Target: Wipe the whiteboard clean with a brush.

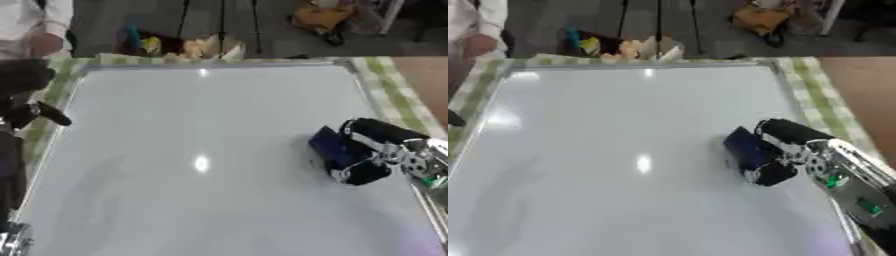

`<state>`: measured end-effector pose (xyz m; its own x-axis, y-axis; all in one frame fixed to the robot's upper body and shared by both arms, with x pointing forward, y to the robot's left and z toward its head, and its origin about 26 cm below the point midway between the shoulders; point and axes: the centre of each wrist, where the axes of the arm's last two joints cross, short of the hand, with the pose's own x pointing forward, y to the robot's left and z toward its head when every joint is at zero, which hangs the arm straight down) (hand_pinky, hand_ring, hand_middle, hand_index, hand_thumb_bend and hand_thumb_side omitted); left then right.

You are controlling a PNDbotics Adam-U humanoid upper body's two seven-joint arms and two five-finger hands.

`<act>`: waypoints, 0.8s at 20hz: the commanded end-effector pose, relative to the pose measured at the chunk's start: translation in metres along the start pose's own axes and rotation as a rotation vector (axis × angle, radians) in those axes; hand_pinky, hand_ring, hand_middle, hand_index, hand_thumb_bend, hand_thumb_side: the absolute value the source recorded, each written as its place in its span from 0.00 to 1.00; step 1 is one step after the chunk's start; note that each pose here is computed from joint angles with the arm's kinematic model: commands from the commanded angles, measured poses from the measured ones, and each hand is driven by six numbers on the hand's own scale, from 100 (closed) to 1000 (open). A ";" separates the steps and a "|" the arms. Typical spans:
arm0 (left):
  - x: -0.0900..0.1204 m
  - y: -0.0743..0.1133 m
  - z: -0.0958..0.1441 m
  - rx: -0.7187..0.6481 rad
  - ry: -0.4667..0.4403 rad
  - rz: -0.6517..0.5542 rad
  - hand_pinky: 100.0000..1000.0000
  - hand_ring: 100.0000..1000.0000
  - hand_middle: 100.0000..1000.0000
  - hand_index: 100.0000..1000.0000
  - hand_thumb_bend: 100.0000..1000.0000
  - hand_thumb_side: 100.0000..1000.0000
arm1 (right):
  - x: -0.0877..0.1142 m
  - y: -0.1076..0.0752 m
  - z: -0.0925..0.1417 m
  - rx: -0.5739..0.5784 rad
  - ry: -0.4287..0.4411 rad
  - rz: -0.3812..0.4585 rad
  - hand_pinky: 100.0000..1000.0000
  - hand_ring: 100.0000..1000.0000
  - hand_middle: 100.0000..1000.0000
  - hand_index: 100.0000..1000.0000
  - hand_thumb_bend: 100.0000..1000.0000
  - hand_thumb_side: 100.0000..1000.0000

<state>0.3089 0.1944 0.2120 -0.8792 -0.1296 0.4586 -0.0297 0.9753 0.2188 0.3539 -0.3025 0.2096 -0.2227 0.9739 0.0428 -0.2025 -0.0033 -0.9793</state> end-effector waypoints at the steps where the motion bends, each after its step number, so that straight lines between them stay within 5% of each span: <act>1: 0.005 0.001 -0.004 -0.009 -0.028 -0.005 0.37 0.76 0.71 0.66 0.00 0.97 | -0.001 -0.011 0.005 -0.016 -0.008 0.024 0.32 0.38 0.17 0.03 0.00 0.18; 16: 0.006 0.001 -0.005 -0.012 -0.030 -0.003 0.37 0.76 0.71 0.66 0.00 0.97 | 0.014 -0.008 0.021 0.052 -0.116 0.044 0.33 0.39 0.17 0.05 0.00 0.23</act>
<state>0.3089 0.1944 0.2120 -0.8789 -0.1296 0.4590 -0.0280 0.9747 0.2217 0.3359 -0.2910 0.2098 -0.3314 0.9418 0.0560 -0.2596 -0.0340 -0.9651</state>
